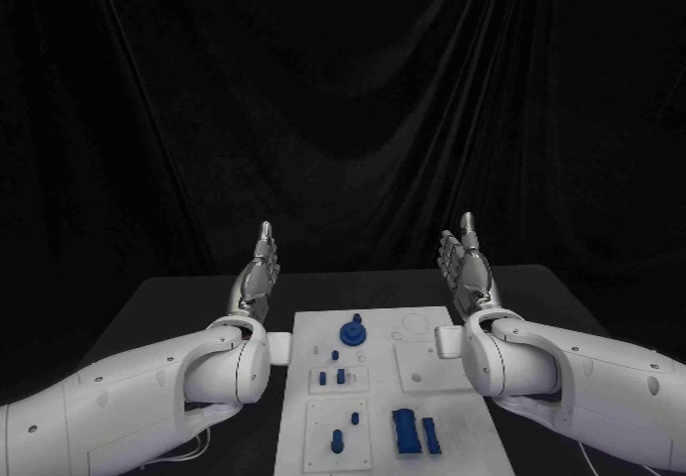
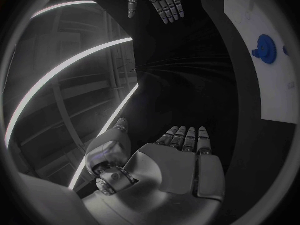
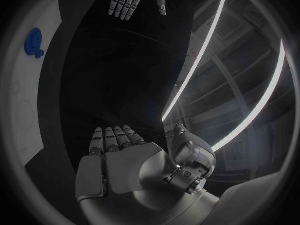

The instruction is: Assemble the parts on the task board

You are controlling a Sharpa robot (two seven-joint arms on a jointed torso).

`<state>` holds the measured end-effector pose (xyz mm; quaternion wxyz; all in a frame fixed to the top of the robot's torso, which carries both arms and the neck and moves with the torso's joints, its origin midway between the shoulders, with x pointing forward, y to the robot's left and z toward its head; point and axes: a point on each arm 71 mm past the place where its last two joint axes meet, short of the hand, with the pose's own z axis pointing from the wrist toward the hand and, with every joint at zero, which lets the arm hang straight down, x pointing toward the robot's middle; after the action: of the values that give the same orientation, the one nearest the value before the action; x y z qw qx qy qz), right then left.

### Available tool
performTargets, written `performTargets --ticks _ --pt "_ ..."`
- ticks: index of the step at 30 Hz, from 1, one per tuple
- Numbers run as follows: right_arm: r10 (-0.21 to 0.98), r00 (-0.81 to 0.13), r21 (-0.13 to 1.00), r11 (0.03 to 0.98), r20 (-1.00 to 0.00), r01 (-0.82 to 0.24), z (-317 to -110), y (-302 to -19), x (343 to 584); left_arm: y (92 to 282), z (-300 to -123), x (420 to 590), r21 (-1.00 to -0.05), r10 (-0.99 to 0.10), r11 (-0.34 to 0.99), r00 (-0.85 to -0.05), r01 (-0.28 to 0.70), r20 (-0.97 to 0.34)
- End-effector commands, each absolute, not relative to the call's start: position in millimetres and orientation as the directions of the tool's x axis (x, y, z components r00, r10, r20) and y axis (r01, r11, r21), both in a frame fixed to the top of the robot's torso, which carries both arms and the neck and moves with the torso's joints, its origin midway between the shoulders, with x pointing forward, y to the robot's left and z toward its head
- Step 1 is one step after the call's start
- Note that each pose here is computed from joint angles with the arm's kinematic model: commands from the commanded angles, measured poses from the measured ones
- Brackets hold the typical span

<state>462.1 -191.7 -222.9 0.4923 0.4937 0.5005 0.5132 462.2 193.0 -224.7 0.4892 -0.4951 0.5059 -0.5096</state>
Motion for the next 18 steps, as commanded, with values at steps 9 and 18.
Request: performTargets --ticks 9,18 --pt "1.0 -0.017 1.0 -0.01 0.01 0.001 -224.2 -192.4 461.8 192.4 -224.2 461.8 -1.0 -1.0 -0.01 -0.017 -0.001 0.01" --pt "1.0 -0.017 1.0 -0.01 0.01 0.001 -224.2 -192.4 461.8 192.4 -224.2 461.8 -1.0 -1.0 -0.01 -0.017 -0.001 0.01"
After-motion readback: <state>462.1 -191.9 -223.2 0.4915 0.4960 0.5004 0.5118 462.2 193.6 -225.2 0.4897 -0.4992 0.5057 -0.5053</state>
